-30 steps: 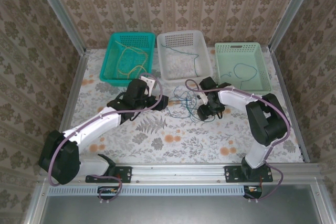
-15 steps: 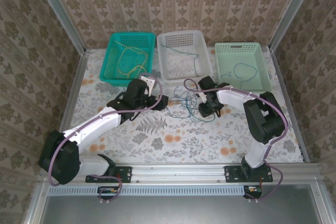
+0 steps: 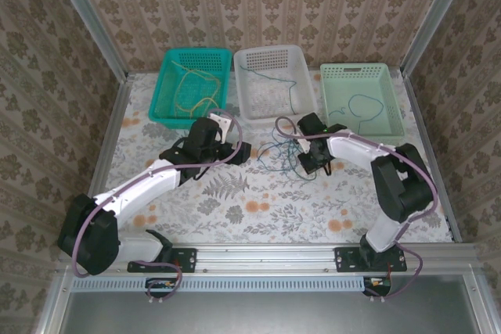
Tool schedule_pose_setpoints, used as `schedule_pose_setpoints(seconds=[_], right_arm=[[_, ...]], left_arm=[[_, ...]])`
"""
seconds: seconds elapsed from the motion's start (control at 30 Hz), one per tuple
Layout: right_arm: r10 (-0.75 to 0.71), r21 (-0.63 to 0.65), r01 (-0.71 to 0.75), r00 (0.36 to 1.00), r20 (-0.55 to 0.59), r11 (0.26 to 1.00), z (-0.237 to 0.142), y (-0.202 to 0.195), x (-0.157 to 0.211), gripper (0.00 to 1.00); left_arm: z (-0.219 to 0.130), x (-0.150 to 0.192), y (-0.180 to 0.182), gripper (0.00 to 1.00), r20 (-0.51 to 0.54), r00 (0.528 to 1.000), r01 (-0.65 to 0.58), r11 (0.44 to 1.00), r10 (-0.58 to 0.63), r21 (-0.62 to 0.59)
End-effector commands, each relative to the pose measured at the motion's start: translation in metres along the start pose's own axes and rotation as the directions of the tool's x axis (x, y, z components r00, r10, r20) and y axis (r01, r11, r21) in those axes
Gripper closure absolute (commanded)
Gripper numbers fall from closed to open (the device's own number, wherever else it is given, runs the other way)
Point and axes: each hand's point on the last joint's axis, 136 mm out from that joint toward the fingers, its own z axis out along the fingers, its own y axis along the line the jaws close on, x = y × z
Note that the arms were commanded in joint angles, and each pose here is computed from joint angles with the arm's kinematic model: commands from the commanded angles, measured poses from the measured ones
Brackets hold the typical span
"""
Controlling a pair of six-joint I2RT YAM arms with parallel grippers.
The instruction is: Untangle the cables
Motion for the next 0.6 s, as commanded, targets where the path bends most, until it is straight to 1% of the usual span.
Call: schedule_pose_setpoints(seconds=[0.0, 0.13, 0.3, 0.4, 0.57], right_arm=[[-0.014, -0.076, 0.019, 0.997, 0.074, 0.997, -0.031, 0.011, -0.003, 1.00], [-0.038, -0.170, 0.064, 0.987, 0.156, 0.983, -0.061, 0.028, -0.009, 1.00], [-0.071, -0.185, 0.108, 0.978, 0.196, 0.977, -0.087, 0.031, -0.008, 1.00], [-0.084, -0.207, 0.140, 0.963, 0.257, 0.968, -0.105, 0.036, -0.010, 1.00], [-0.063, -0.223, 0.146, 0.937, 0.343, 0.964, -0.126, 0.039, -0.019, 1.00]], left_arm=[[-0.008, -0.016, -0.007, 0.00, 0.055, 0.998, -0.032, 0.999, 0.031, 0.022], [-0.010, -0.017, -0.007, 0.00, 0.060, 0.997, -0.043, 0.999, 0.042, 0.020], [-0.014, -0.018, -0.006, 0.00, 0.071, 0.997, -0.043, 0.999, 0.042, 0.013], [-0.015, -0.020, -0.008, 0.00, 0.080, 0.996, -0.041, 0.999, 0.039, 0.021], [-0.015, -0.021, -0.021, 0.00, 0.090, 0.995, -0.057, 0.994, 0.049, 0.090]])
